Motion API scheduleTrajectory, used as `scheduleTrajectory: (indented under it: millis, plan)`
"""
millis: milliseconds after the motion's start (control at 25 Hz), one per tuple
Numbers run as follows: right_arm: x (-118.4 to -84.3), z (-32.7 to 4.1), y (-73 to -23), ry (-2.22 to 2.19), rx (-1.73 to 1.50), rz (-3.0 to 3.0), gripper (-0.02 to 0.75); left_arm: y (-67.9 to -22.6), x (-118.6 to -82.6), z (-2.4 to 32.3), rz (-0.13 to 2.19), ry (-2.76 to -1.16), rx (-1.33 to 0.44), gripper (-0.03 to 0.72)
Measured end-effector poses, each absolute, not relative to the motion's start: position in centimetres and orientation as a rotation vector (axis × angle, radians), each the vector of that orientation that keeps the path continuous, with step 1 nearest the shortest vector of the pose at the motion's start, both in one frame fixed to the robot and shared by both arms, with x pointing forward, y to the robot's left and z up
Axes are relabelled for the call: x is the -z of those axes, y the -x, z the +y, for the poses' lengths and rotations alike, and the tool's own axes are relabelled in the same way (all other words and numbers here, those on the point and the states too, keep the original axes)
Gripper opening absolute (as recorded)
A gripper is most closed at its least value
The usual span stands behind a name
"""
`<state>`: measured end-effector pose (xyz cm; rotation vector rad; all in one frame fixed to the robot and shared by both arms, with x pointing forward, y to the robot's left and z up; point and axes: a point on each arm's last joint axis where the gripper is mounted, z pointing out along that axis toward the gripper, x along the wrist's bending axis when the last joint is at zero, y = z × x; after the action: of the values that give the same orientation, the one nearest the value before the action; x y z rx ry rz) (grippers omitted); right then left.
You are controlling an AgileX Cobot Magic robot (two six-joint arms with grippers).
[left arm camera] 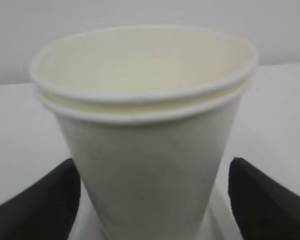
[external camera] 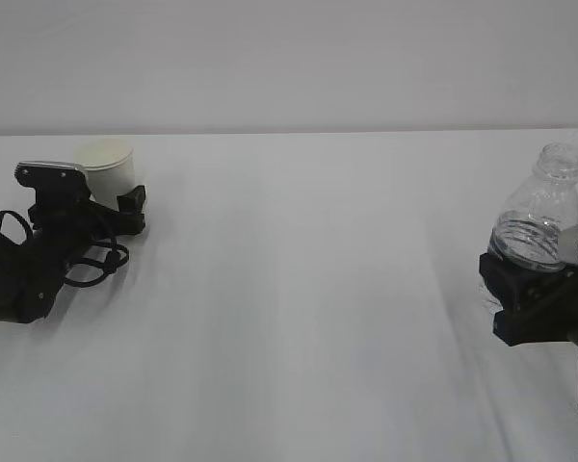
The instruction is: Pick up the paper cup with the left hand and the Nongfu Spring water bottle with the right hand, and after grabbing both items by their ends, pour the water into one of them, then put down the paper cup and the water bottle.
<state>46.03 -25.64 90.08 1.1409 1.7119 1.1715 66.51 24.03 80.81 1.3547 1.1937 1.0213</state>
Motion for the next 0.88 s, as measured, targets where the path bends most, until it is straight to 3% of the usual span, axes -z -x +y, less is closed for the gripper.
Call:
scheduleTrajectory:
  millis: [880]
  plan:
    - [-90.1, -25.6, -46.0, -1.137, -1.173, 1.715, 0.429, -68.7, -80.7, 24.1, 1.164, -1.288, -1.064, 0.691]
